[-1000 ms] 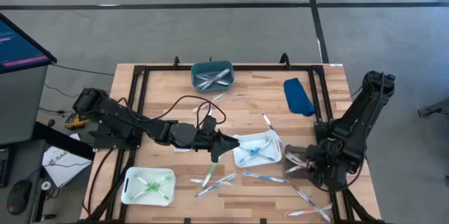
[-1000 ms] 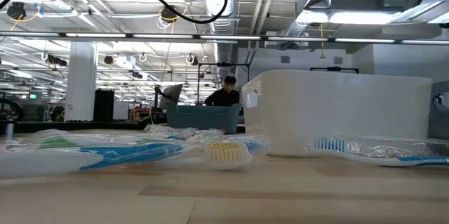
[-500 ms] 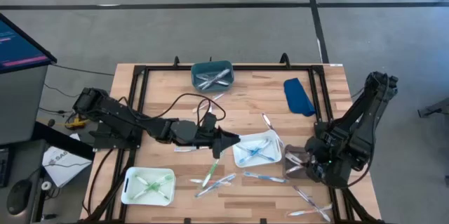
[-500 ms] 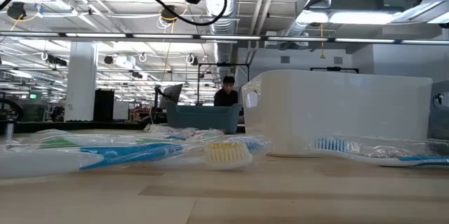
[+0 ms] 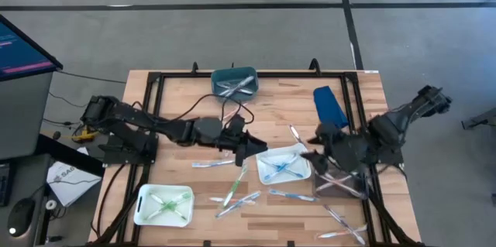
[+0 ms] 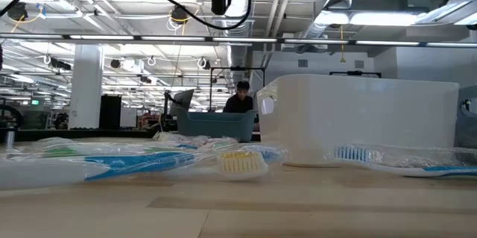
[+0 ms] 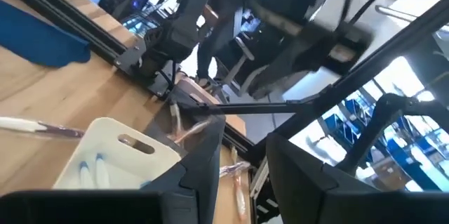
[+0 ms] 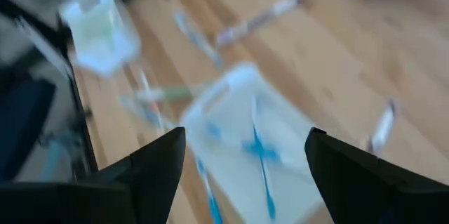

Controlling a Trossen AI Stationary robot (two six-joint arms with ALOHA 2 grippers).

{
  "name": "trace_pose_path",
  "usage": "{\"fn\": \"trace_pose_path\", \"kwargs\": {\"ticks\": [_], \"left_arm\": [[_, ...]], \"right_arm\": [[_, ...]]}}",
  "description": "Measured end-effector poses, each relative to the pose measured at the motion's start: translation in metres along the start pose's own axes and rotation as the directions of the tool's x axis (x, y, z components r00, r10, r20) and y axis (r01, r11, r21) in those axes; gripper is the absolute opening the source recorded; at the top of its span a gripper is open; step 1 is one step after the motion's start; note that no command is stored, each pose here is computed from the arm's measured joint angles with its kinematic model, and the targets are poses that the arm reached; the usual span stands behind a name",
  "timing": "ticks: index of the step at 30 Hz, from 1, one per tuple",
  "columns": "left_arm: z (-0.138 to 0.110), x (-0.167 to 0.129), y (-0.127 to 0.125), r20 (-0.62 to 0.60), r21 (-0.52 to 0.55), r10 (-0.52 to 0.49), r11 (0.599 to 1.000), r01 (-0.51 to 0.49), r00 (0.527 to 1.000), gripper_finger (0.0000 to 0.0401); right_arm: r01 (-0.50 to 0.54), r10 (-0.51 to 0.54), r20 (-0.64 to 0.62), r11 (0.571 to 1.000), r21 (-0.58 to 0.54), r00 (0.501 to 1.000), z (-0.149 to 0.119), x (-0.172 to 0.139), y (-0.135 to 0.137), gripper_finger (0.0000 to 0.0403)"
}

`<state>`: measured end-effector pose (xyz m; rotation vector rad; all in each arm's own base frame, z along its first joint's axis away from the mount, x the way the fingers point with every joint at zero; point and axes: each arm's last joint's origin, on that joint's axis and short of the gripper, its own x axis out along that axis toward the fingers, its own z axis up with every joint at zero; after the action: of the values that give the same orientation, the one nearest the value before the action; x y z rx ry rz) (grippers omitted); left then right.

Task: Pick & Place Toothbrushes
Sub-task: Put the violet toothbrush into the blue bin

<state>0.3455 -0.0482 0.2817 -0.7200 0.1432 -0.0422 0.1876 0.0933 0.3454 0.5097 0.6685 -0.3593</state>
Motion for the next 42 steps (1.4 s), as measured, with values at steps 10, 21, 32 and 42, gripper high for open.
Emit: {"fn": "trace_pose_path", "kwargs": {"ticks": [10, 21, 32, 42], "left_arm": [[-0.004, -0.002, 0.026, -0.133, 0.078, 0.115, 0.991, -0.105, 0.984, 0.0111], [-0.019, -0.006, 0.040, -0.183, 0.059, 0.150, 0.988, -0.141, 0.972, 0.0111], [-0.020, -0.024, 0.067, -0.312, 0.059, 0.315, 0.948, -0.313, 0.896, 0.0101], [-0.008, -0.063, 0.103, -0.434, 0.144, 0.608, 0.776, -0.615, 0.665, 0.0063]], "right_arm": [[0.026, -0.070, 0.219, 0.980, 0.198, 0.973, 0.057, 0.023, -0.025, 0.0285], [0.138, -0.192, 0.165, 0.946, 0.294, 0.967, 0.070, 0.039, -0.049, 0.0285], [0.157, -0.165, 0.001, 0.942, 0.298, 0.986, 0.079, 0.090, -0.057, 0.0286], [-0.046, 0.042, 0.023, 0.974, 0.223, 0.999, 0.091, 0.116, -0.045, 0.0286]]}}
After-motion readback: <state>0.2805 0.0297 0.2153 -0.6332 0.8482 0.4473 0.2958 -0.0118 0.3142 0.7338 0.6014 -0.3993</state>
